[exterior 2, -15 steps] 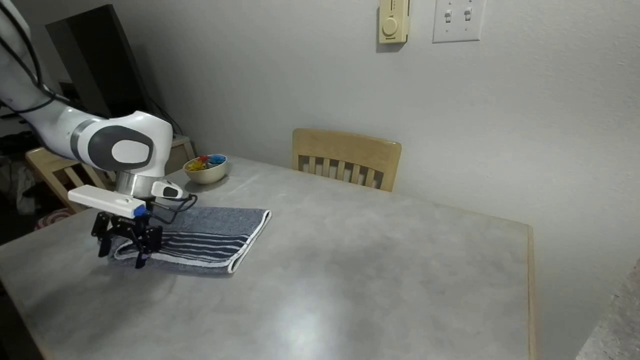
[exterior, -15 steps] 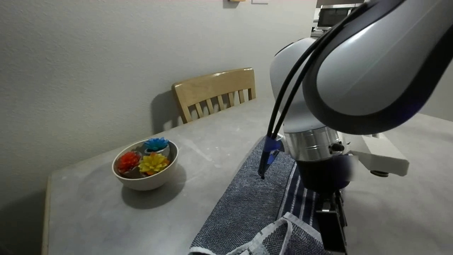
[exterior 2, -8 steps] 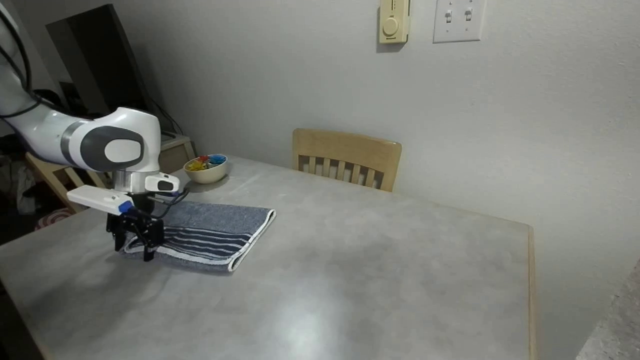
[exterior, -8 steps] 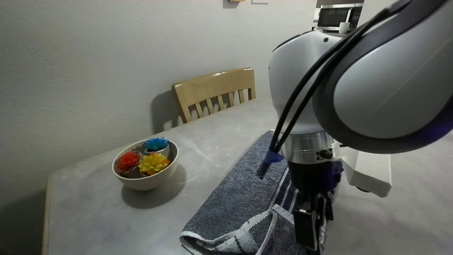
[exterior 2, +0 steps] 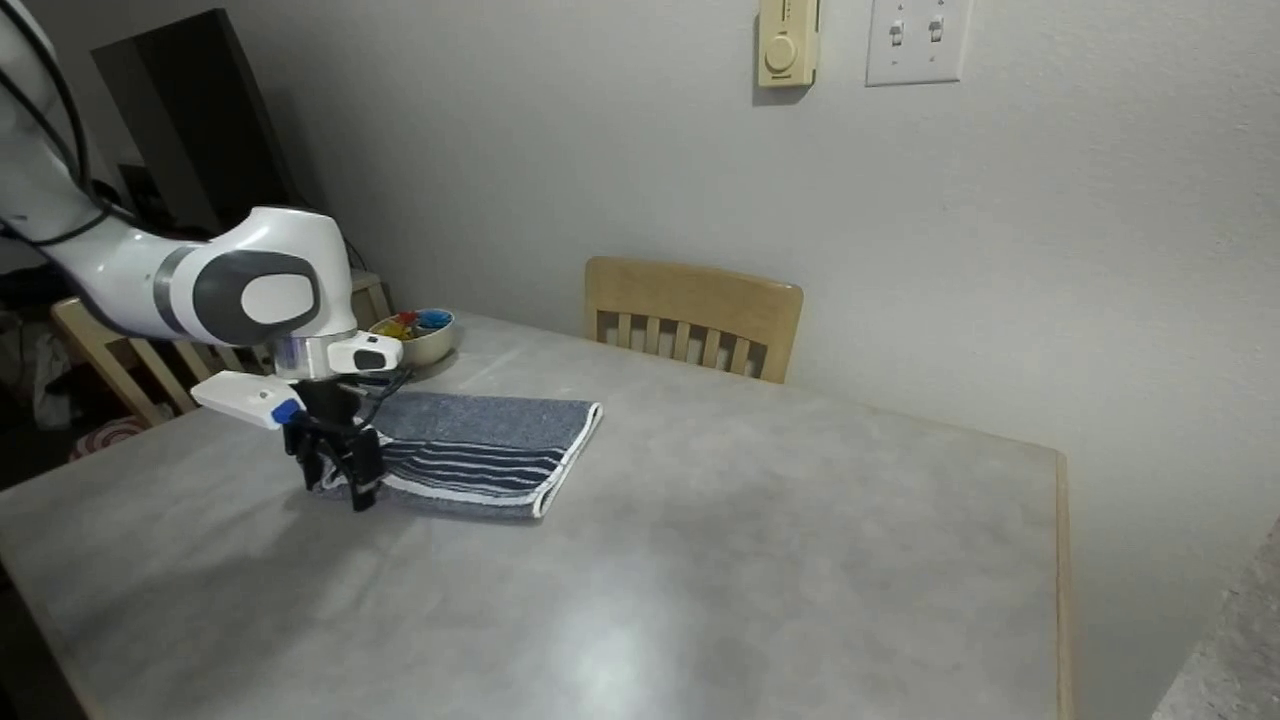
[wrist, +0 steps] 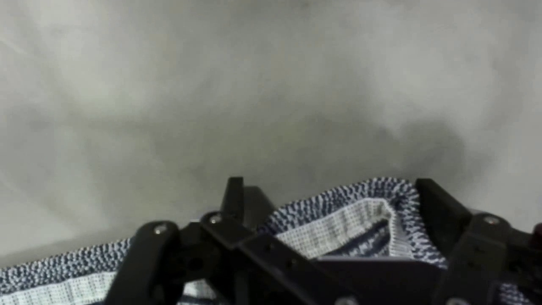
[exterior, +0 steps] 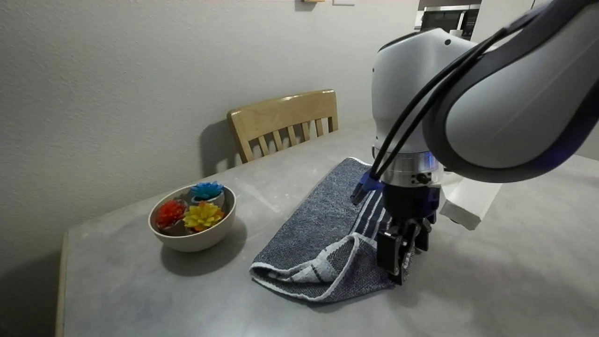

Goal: Unfold the gray towel once

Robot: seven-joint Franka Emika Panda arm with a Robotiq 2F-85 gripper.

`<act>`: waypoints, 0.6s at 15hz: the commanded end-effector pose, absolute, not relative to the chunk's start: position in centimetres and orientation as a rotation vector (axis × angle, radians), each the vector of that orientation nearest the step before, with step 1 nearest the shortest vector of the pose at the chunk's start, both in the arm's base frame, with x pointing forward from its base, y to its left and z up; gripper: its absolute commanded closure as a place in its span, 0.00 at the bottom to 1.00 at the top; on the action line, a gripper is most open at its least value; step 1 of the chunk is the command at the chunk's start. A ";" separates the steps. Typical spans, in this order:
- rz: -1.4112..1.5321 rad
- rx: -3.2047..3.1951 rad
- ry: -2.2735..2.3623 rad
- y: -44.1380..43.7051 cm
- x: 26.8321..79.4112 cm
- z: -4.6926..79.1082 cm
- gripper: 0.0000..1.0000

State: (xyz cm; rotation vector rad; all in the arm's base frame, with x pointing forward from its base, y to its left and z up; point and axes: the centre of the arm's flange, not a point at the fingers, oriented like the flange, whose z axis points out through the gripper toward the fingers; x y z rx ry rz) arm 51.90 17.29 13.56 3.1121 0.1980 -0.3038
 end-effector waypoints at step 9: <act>-0.345 3.103 0.105 13.8 52.0 13.3 0.00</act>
